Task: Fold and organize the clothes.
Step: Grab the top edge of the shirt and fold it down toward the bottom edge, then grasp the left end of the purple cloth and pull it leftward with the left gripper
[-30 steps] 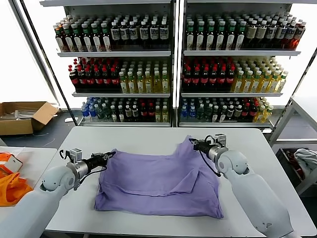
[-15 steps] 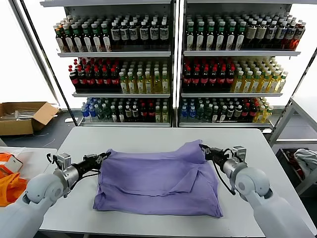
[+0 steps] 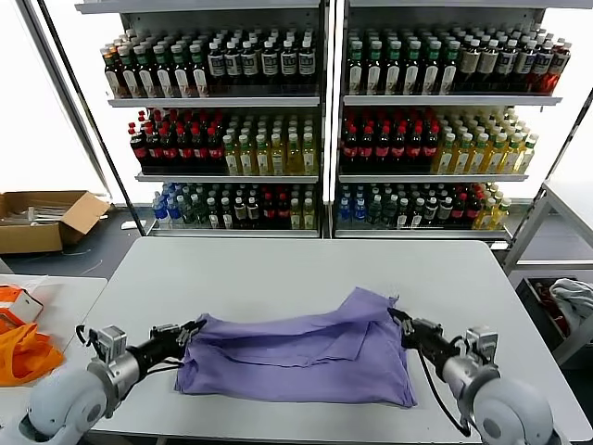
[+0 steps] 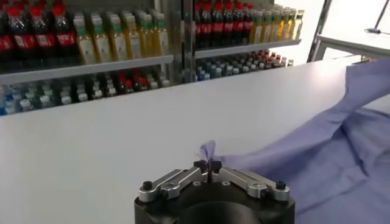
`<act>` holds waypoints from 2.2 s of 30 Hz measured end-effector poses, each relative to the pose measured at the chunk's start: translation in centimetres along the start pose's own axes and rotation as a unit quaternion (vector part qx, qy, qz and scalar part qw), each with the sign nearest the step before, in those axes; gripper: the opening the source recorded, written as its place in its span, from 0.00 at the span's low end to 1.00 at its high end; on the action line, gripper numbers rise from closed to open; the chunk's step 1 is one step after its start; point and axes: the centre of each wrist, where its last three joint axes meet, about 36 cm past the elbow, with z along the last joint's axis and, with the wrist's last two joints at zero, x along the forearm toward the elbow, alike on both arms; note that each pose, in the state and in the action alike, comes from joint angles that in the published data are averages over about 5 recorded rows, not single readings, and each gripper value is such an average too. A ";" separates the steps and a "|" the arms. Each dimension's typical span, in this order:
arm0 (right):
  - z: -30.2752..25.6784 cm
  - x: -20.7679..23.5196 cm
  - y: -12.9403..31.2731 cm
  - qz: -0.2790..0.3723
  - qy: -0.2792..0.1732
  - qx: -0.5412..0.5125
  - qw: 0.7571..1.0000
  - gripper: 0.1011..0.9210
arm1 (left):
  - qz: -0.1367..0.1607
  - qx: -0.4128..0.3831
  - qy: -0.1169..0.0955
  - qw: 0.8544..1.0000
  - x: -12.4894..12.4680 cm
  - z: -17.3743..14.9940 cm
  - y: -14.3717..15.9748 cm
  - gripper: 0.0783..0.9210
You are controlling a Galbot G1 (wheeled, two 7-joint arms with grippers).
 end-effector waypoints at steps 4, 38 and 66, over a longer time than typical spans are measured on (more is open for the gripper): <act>1.2 1.7 1.1 0.006 0.011 -0.002 1.000 0.01 | -0.005 -0.003 0.011 1.000 1.0 0.9 -0.9 0.01; 3.7 6.2 2.6 0.048 -0.061 0.008 0.997 0.57 | -0.103 -0.002 -0.005 0.995 5.6 3.2 -3.9 0.61; 6.1 6.6 -0.4 0.098 -0.145 0.012 0.984 0.88 | -0.247 0.161 -0.007 0.956 -0.2 7.7 -11.2 0.60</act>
